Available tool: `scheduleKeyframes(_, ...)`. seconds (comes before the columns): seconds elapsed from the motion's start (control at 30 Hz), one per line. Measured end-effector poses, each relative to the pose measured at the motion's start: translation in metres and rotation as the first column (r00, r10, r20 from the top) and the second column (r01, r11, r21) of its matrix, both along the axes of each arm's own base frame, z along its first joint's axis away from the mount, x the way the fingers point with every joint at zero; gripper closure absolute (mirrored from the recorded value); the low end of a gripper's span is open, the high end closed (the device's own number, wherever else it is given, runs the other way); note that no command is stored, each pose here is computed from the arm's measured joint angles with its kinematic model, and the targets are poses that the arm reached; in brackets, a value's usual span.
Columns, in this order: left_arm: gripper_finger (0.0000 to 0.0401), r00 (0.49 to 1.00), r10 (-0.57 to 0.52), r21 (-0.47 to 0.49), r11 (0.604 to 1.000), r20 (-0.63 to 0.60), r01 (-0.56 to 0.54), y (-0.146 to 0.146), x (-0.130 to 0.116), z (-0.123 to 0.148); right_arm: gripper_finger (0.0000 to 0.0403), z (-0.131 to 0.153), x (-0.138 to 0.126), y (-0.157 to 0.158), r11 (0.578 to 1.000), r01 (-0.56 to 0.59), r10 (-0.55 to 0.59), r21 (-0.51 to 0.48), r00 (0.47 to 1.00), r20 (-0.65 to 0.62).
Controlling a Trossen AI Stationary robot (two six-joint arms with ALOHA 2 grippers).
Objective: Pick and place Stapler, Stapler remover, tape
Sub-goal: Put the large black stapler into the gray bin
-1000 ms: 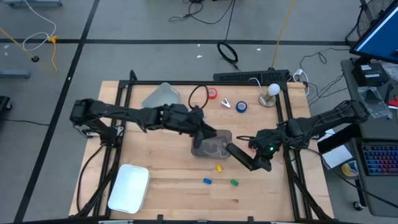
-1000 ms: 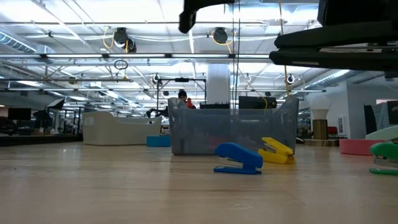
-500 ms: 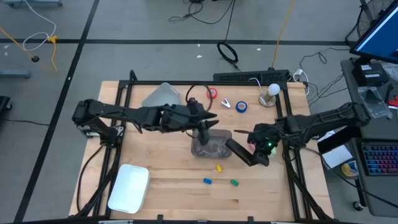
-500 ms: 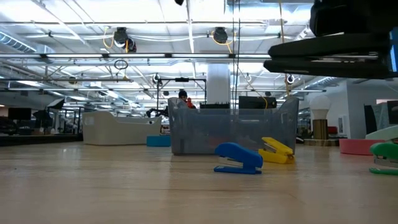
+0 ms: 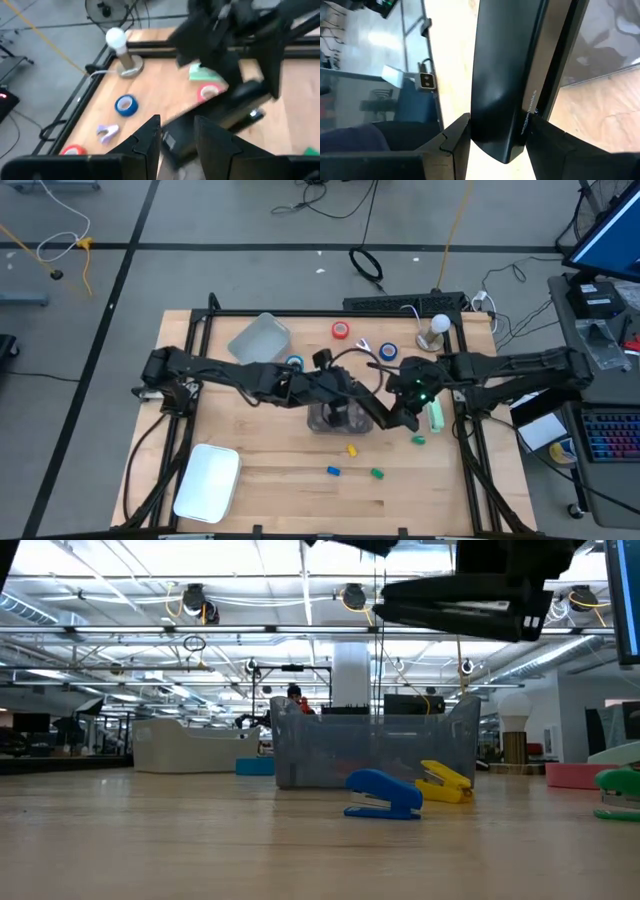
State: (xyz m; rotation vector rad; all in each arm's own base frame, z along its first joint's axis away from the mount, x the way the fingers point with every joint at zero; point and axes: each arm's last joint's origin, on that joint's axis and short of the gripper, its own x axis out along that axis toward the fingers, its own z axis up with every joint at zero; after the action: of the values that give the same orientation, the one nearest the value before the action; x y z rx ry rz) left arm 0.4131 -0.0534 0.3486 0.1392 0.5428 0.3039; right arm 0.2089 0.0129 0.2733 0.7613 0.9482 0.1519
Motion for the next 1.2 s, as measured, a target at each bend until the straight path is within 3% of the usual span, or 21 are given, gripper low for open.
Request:
scheduleKeyframes(0.2, 0.0283, 0.999, -0.02, 0.045, 0.999, -0.034, 0.022, -0.004, -0.003, 0.008, 0.0255, -0.008, 0.012, -0.007, 1.0, 0.007, -0.008, -0.014, 0.998, -0.064)
scheduleKeyframes(0.63, 0.0284, 0.976, -0.033, 0.085, 0.995, -0.217, 0.052, -0.01, -0.001, -0.02, 0.0255, -0.005, 0.044, -0.02, 0.997, -0.017, 0.009, -0.071, 0.995, -0.103)
scheduleKeyframes(1.2, 0.0284, 0.966, -0.008, 0.114, 0.993, -0.259, 0.039, -0.006, -0.004, -0.023, 0.0255, -0.007, 0.045, -0.02, 0.996, -0.034, 0.025, -0.082, 0.994, -0.105)
